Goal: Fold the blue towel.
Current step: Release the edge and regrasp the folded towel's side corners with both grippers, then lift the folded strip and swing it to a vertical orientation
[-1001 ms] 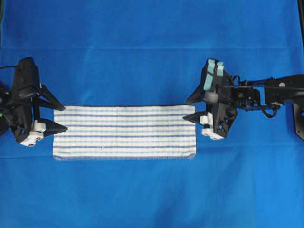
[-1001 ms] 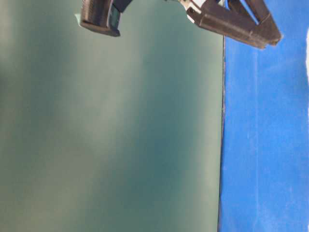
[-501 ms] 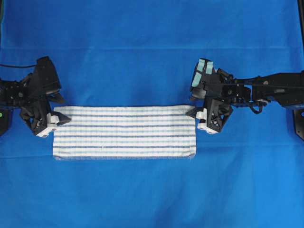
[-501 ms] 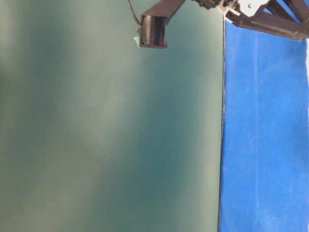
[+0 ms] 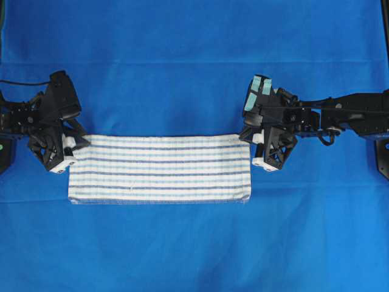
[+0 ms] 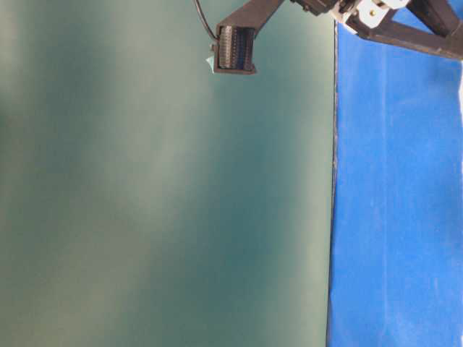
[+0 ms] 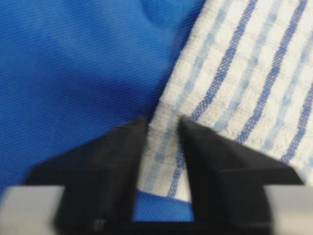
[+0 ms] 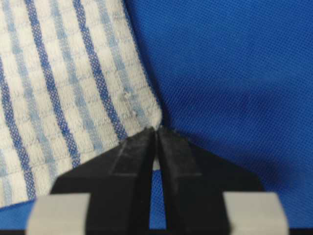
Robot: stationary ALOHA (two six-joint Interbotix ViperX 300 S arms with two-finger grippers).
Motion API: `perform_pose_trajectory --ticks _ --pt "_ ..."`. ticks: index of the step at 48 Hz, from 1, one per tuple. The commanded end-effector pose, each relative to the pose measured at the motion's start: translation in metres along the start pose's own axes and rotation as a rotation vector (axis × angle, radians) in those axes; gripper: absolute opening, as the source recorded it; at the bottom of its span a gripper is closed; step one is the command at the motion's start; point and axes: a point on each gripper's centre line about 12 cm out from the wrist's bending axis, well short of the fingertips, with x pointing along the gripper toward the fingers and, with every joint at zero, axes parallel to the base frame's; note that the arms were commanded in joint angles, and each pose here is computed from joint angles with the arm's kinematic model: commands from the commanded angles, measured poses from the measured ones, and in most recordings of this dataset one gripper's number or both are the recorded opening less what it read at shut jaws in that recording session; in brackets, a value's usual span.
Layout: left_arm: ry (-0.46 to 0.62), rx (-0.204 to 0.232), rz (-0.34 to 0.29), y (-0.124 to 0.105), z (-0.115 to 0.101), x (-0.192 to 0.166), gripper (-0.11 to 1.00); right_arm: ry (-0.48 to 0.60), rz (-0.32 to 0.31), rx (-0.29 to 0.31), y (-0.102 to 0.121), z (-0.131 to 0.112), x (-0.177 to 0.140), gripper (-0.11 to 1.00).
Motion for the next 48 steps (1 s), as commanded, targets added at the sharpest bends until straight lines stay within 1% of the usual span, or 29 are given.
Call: perform_pose_trajectory --ticks 1,3,5,19,26,33,37,41,48 --pt "0.037 0.004 0.010 0.001 -0.006 0.001 0.11 -0.026 0.009 -0.008 0.004 0.009 -0.003 0.02" --pt "0.046 0.006 0.012 0.001 -0.007 0.001 0.04 -0.023 0.010 -0.009 0.005 0.009 -0.003 0.03" --pt "0.054 0.005 0.014 0.001 -0.008 0.001 0.01 -0.018 0.010 -0.010 0.005 0.008 -0.002 0.03" --pt "0.058 0.008 0.016 -0.001 -0.005 0.000 0.01 -0.024 0.014 -0.006 0.007 0.011 -0.003 0.03" --pt "0.039 0.020 0.006 -0.006 0.008 -0.008 0.01 -0.046 0.019 -0.008 0.008 0.019 -0.012 0.03" --pt "0.030 0.023 0.000 -0.012 0.022 -0.027 0.01 -0.085 0.029 -0.013 0.012 0.034 -0.035 0.03" --pt "0.004 0.022 -0.012 -0.016 0.031 -0.044 0.01 -0.107 0.037 -0.016 0.014 0.042 -0.049 0.03" --pt "-0.051 0.022 -0.035 -0.020 0.039 -0.063 0.01 -0.135 0.042 -0.019 0.015 0.050 -0.064 0.03" --pt "-0.167 0.015 -0.083 -0.022 0.045 -0.091 0.01 -0.182 0.053 -0.022 0.017 0.058 -0.086 0.03"
